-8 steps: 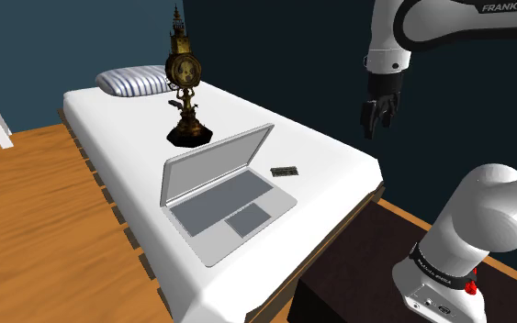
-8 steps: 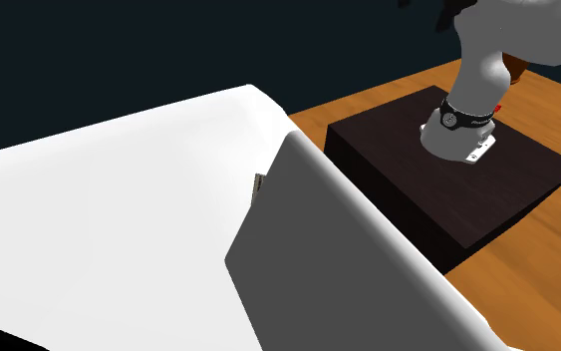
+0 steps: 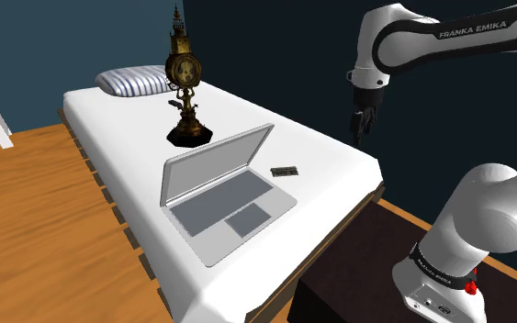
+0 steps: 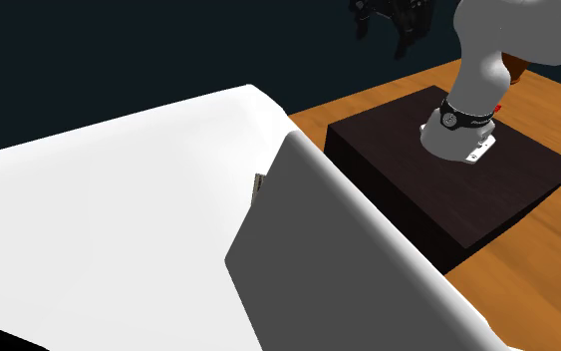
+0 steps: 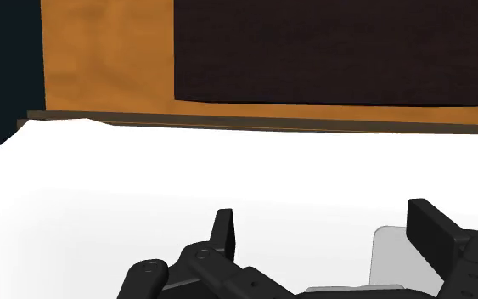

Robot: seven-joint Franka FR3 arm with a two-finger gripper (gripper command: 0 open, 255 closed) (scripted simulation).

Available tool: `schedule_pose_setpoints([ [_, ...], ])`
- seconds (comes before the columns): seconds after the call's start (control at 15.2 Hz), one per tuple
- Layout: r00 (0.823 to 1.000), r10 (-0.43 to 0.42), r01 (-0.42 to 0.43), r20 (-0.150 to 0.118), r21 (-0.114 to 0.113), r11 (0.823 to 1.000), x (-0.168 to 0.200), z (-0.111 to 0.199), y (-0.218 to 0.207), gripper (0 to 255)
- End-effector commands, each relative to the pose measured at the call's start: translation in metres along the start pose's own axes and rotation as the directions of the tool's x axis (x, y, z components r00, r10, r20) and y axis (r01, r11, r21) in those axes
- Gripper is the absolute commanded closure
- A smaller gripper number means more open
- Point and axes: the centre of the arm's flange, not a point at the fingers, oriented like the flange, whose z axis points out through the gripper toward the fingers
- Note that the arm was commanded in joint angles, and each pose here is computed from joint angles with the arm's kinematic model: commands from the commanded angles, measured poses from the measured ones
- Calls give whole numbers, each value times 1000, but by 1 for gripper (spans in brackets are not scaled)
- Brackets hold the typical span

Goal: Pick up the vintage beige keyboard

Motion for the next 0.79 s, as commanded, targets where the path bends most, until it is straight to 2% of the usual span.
schedule_pose_setpoints([
  [0.0, 998, -66, 66, -18, 5, 998, 16, 18, 12, 0],
  [0.33, 974, -218, 219, -57, 16, 976, 60, 57, 34, 0],
  [0.53, 948, -307, 309, -81, 20, 951, 89, 80, 43, 0],
  [0.73, 914, -393, 397, -105, 21, 918, 119, 103, 49, 0],
])
